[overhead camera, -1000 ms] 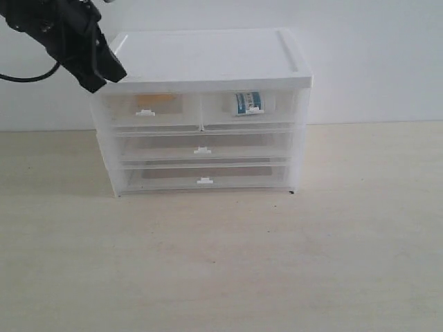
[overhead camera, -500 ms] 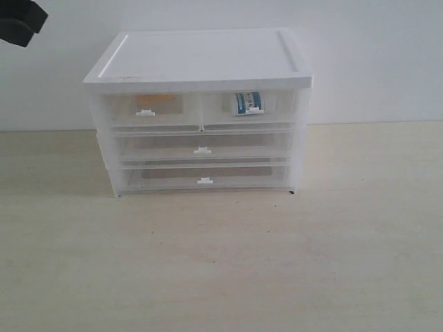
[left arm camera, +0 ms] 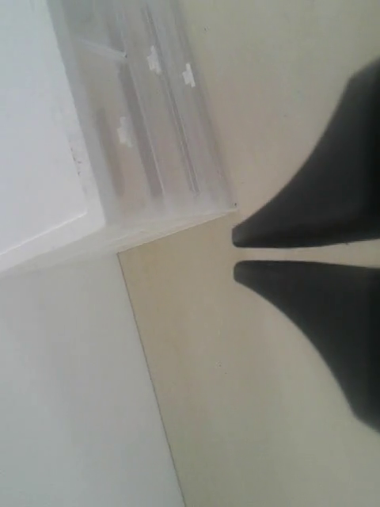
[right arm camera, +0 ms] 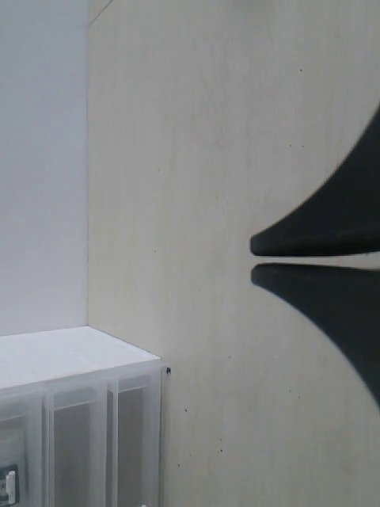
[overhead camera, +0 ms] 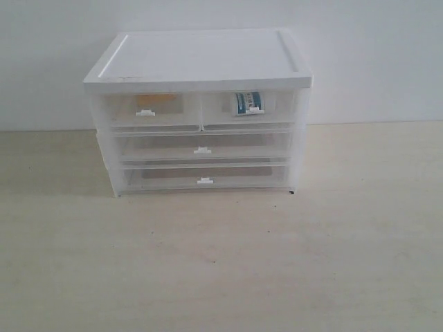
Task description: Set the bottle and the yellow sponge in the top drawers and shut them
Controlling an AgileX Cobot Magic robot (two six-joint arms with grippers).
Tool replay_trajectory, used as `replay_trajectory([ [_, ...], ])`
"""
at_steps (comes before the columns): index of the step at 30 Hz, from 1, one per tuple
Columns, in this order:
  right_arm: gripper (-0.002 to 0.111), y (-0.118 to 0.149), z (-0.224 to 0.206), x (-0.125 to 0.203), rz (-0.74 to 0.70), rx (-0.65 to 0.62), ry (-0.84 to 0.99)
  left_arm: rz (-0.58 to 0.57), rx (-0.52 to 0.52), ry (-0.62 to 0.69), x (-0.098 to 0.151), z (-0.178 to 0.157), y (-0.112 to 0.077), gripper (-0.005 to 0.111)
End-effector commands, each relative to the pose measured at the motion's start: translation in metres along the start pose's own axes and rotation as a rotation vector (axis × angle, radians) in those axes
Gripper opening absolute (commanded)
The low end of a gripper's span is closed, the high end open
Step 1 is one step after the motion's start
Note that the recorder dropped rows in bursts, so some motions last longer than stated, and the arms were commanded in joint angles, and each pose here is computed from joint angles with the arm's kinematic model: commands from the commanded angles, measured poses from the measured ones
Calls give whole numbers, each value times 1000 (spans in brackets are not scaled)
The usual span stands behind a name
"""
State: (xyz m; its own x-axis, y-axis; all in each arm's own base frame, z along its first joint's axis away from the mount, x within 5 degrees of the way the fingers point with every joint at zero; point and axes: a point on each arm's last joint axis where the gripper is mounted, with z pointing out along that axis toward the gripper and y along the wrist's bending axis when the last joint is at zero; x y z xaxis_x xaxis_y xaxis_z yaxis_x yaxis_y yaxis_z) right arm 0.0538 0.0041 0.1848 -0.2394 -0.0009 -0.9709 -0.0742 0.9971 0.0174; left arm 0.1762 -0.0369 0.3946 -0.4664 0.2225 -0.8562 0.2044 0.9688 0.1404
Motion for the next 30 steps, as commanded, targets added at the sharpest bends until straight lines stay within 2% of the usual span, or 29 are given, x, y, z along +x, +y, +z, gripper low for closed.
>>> replay_trajectory([
  [1,1,0,0,1,-2,4,-8,-6,-17,-49,22,-24,2,4],
  [6,1,0,0,1,-2,4,-8,-24,-21,15,48,-44,3,4],
  [13,1,0,0,1,-2,4,-8,-81,-20,-24,63,-54,3,4],
  [20,1,0,0,1,-2,4,-8,-71,-2,-152,73,-46,-2,4],
  [30,1,0,0,1,-2,4,-8,-49,28,-287,113,-28,-12,4],
])
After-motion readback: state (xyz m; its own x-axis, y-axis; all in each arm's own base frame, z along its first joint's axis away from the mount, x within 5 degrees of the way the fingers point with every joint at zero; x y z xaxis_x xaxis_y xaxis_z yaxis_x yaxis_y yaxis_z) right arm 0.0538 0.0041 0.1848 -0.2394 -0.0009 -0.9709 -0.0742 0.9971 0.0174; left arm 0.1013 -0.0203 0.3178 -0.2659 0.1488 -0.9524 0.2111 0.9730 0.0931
